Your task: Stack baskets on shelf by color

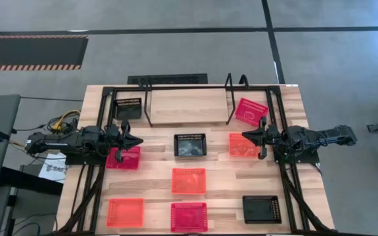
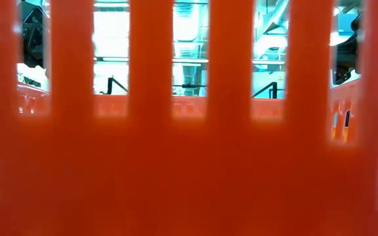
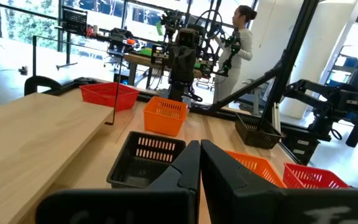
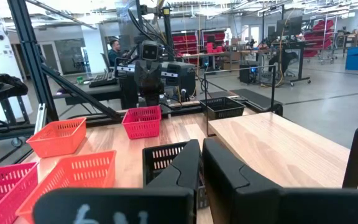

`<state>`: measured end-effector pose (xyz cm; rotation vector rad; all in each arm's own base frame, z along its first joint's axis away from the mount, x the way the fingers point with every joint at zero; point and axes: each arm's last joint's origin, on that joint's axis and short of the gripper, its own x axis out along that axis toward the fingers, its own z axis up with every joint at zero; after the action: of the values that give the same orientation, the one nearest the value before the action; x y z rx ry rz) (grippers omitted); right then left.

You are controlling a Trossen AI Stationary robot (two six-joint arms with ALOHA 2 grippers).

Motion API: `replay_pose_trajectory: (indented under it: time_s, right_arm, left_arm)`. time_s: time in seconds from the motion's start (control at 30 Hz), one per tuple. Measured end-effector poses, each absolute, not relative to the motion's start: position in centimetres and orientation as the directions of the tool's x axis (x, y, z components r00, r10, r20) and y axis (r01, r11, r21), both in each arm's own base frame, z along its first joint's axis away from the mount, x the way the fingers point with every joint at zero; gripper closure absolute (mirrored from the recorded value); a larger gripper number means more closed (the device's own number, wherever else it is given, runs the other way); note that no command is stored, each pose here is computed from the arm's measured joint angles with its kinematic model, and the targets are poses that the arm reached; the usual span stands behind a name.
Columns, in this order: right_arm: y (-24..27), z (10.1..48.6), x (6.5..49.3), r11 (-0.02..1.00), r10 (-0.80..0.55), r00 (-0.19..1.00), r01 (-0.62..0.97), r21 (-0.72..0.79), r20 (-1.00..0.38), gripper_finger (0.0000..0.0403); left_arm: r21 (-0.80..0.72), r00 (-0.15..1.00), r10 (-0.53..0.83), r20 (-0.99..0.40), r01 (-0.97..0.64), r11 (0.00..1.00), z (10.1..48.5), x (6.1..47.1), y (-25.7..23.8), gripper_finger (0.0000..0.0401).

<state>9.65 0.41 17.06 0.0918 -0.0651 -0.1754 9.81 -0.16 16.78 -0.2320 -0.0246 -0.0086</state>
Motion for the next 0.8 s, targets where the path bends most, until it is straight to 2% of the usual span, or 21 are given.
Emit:
replay_pose_trajectory:
  time_s: [0.3,0.53,0.8]
  right_arm:
    - [0.41,17.06,9.65,0.98,-0.177,0.983,0.171,0.097,0.057,0.036]
    - [0.41,17.06,9.65,0.981,-0.177,0.983,0.171,0.095,0.057,0.036]
    - [0.4,17.09,9.65,0.98,-0.179,0.982,0.172,0.101,0.06,0.036]
  left_arm:
    - [-0.439,0.999,0.023,0.031,-0.007,0.898,16.84,9.8,-0.08,0.0401]
    - [-0.665,0.991,0.121,0.049,-0.058,0.744,17.01,9.78,0.21,0.0401]
    - [-0.697,0.98,0.186,0.068,-0.087,0.712,17.2,9.74,0.4,0.0401]
